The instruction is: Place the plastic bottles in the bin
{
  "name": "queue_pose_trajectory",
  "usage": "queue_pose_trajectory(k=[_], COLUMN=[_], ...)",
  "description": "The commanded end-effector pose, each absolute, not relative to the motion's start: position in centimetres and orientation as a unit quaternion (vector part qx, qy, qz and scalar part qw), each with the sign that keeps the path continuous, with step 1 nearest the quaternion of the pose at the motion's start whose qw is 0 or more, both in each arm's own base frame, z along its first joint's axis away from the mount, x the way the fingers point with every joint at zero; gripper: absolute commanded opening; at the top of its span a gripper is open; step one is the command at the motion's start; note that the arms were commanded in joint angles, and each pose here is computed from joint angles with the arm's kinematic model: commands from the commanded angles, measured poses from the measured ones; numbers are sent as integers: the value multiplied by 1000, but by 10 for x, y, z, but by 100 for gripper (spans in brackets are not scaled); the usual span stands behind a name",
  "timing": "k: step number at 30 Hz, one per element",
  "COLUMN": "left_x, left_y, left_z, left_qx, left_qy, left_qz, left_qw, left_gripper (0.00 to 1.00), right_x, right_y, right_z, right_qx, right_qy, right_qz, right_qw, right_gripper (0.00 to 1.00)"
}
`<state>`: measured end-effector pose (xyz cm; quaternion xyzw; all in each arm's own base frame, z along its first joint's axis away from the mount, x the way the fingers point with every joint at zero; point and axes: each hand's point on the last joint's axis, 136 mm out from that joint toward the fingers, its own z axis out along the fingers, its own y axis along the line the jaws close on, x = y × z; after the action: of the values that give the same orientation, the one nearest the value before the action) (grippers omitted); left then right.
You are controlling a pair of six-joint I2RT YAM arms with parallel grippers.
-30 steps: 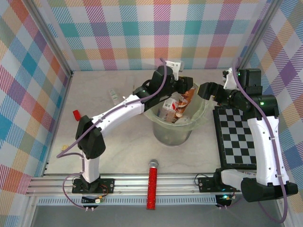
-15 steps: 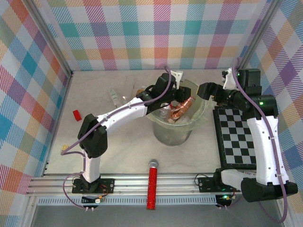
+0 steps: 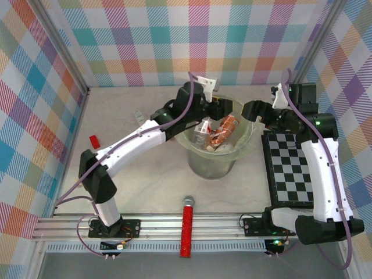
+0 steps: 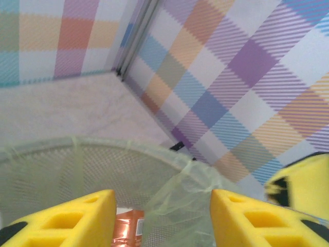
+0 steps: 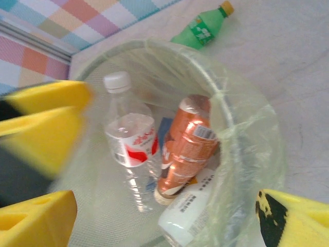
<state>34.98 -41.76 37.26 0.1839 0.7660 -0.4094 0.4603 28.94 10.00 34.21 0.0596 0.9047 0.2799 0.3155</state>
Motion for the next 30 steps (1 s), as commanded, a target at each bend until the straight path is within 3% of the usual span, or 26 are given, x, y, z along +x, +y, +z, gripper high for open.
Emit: queue_pose_trajectory(k=[1, 7, 13, 18, 26, 30], left_x=[347, 370, 410, 442, 488, 503], left_y=[-386, -307, -181, -102, -64, -55], left_z=[415, 404, 352, 274, 173, 132], left_qx=[176, 110, -43, -164, -255, -286], left_qy=[750, 787, 829, 857, 875, 883], left_qz=[-391, -330, -266, -207, -150, -123], left_qw=[504, 510, 490, 442, 382, 352], left_gripper=[54, 57, 60, 76, 92, 96], right_x=[289, 289, 287, 284, 272, 266], right_y=[84, 88, 100, 105, 106, 106], right_z=[326, 319, 328, 326, 324, 322], right_qx=[68, 61, 47, 44, 39, 38], right_qy=[924, 927, 916, 914, 915, 916], right_qz=[226, 233, 272, 285, 290, 290], right_qw=[299, 287, 292, 286, 278, 275], right_gripper=[89, 88, 87, 87, 87, 88])
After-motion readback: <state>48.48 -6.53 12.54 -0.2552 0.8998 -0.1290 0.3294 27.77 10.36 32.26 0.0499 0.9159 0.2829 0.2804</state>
